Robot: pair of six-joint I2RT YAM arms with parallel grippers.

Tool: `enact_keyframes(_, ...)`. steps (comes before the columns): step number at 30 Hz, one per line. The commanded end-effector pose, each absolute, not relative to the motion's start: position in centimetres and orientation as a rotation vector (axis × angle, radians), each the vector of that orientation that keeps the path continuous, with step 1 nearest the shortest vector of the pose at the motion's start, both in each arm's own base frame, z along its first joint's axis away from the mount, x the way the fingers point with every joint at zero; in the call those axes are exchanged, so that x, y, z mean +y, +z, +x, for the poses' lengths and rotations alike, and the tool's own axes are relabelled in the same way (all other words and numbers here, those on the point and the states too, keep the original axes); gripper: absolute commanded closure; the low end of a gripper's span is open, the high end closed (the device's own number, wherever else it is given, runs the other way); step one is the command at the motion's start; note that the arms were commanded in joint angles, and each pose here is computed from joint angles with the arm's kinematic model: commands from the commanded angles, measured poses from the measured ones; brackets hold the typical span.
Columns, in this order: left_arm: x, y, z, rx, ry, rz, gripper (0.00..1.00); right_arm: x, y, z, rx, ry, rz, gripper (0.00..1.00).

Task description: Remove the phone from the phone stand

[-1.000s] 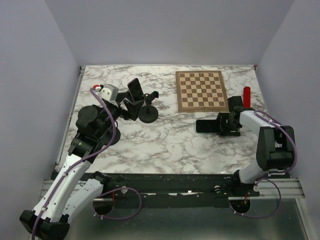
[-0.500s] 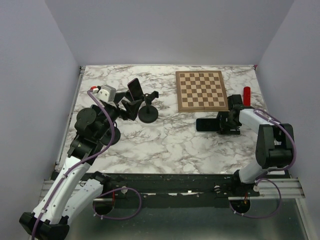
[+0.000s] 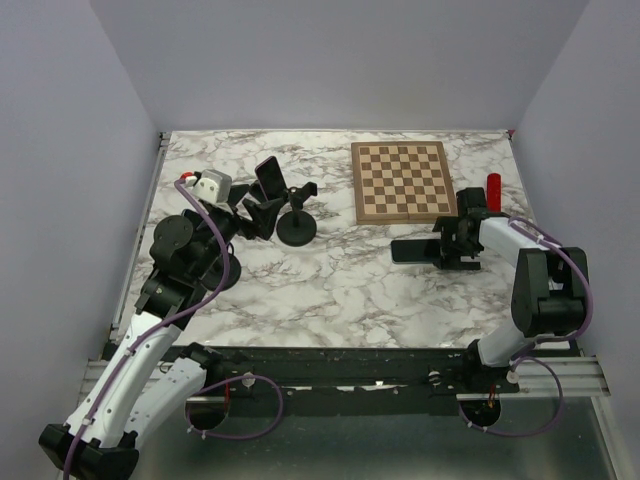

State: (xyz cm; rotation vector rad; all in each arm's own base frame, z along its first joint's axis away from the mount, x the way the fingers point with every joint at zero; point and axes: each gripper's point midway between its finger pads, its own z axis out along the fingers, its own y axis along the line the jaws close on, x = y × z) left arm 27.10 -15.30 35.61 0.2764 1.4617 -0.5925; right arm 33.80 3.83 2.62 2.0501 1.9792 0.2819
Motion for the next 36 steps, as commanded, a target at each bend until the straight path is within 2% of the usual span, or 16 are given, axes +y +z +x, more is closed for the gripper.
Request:
enact_keyframes(1,-15.3,35.5,27.3,1.456,-0.596,0.255,0.11,2.9,0.1,32.1,2.008,0.157,2.073,0.00)
enact_keyframes(7,-15.7,35.4,27.4,1.464,-0.620,0.263,0.11,2.5,2.4,31.7,2.007,0.170,1.993,0.00)
enact_keyframes(14,-15.6,35.3,27.4,1.472,-0.607,0.264,0.11,1.5,4.8,30.2,2.188,0.097,1.678,0.00)
enact_keyframes(16,-15.5,35.6,27.2,1.463,-0.607,0.265,0.11,1.7,5.9,30.5,2.226,0.151,1.526,0.00)
enact_keyframes(18,-15.2,35.7,27.2,1.457,-0.597,0.250,0.11,2.6,7.3,31.8,2.292,0.258,1.215,0.00)
enact_keyframes(22,-14.8,35.2,27.5,1.462,-0.572,0.224,0.10,2.6,10.3,32.8,2.332,0.251,0.875,0.00)
enact_keyframes(26,-15.0,35.0,27.8,1.476,-0.572,0.234,0.09,4.9,15.0,34.1,2.252,0.409,0.504,0.00)
enact_keyframes(30,-14.8,35.4,27.6,1.457,-0.559,0.241,0.08,6.9,18.8,36.3,2.201,0.492,0.300,0.00)
enact_keyframes(36,-13.7,35.7,27.4,1.419,-0.513,0.213,0.08,15.5,24.1,40.5,2.096,0.513,-0.024,0.00)
